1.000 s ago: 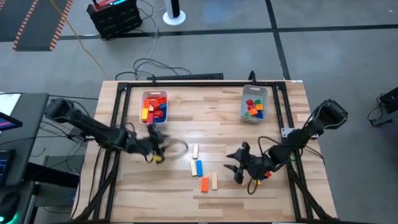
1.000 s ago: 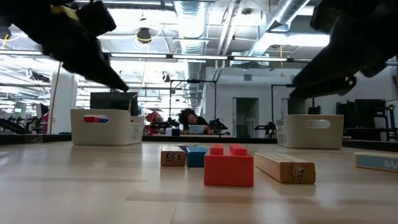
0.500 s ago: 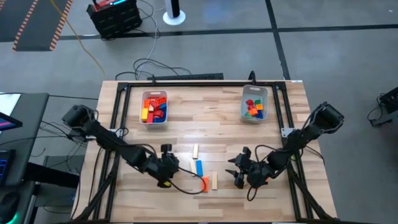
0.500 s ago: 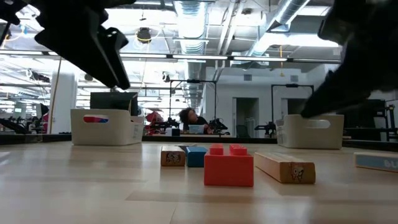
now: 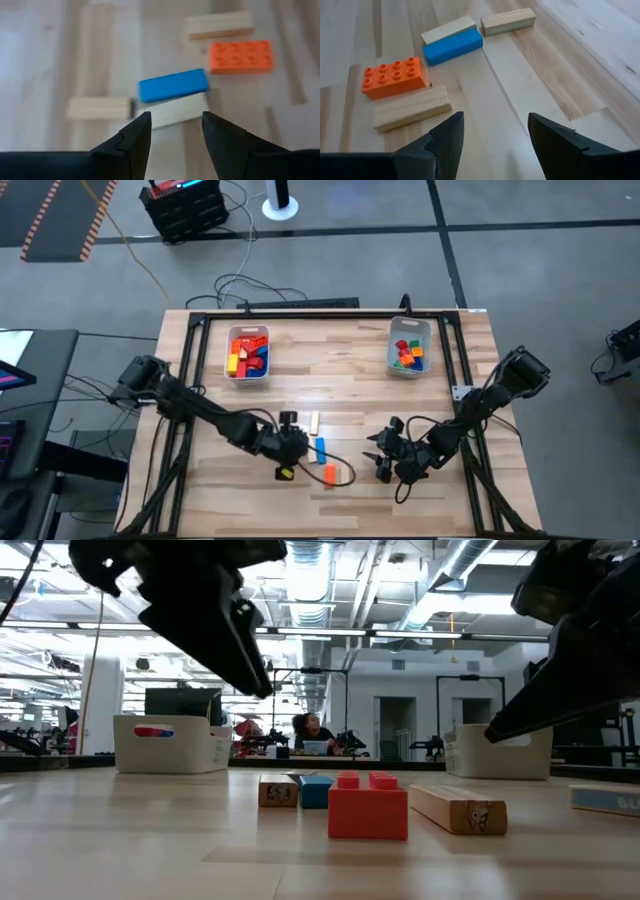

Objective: Sort blocks by size
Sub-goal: Put the large light brown block into the white bin

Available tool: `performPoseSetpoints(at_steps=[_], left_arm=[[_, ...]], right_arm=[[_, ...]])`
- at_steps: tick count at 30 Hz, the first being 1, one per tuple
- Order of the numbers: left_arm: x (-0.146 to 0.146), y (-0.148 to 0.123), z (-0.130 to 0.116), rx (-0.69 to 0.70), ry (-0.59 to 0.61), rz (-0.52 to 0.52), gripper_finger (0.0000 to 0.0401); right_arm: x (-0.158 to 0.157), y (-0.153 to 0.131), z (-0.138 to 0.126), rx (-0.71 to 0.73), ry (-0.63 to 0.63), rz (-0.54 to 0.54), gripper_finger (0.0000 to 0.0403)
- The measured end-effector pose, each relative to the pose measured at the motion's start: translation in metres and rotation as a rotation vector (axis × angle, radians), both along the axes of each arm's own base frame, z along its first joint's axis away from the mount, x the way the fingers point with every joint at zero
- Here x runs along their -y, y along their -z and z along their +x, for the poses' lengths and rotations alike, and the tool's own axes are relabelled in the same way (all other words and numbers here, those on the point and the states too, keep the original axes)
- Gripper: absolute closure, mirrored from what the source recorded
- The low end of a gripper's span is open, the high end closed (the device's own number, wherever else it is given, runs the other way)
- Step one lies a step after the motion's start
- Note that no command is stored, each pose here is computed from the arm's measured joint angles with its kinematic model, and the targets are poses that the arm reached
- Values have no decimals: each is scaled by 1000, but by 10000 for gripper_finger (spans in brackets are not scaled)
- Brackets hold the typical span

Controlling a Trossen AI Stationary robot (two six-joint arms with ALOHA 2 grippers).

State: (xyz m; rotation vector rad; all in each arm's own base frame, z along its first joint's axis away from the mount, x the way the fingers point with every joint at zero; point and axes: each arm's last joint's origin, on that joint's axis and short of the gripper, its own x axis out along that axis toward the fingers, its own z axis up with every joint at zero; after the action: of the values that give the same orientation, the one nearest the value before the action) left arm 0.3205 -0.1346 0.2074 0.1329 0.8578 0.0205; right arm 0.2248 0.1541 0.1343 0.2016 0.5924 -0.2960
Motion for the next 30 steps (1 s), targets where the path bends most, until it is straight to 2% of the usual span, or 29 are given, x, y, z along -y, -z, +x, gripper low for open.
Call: performPoseSetpoints(at_steps=[2,5,8,11,13,17,22,27,30], left_arm=[[0,6,5,-22,86,-22,230],[-2,12,8,-53,195,14,230],[-11,11,14,-74,244,12,230],[-25,5,21,-91,286,-61,230],[-33,3,23,-110,305,-73,230],[-40,-3,26,-116,358,5,230],[-31,-9,28,-76,441,139,222],[-29,-5,33,-52,455,139,207],[-27,11,39,-98,478,148,207]], right_arm=[[0,0,0,-2,0,-1,154],[0,0,0,-1,0,-1,154],[0,0,0,0,0,0,154],[0,0,0,2,2,-3,154],[1,0,1,3,5,-5,154],[1,0,1,3,8,-6,154],[2,1,0,-5,7,-13,154],[4,1,-6,-63,7,-14,154],[6,-6,-15,-80,32,5,154]])
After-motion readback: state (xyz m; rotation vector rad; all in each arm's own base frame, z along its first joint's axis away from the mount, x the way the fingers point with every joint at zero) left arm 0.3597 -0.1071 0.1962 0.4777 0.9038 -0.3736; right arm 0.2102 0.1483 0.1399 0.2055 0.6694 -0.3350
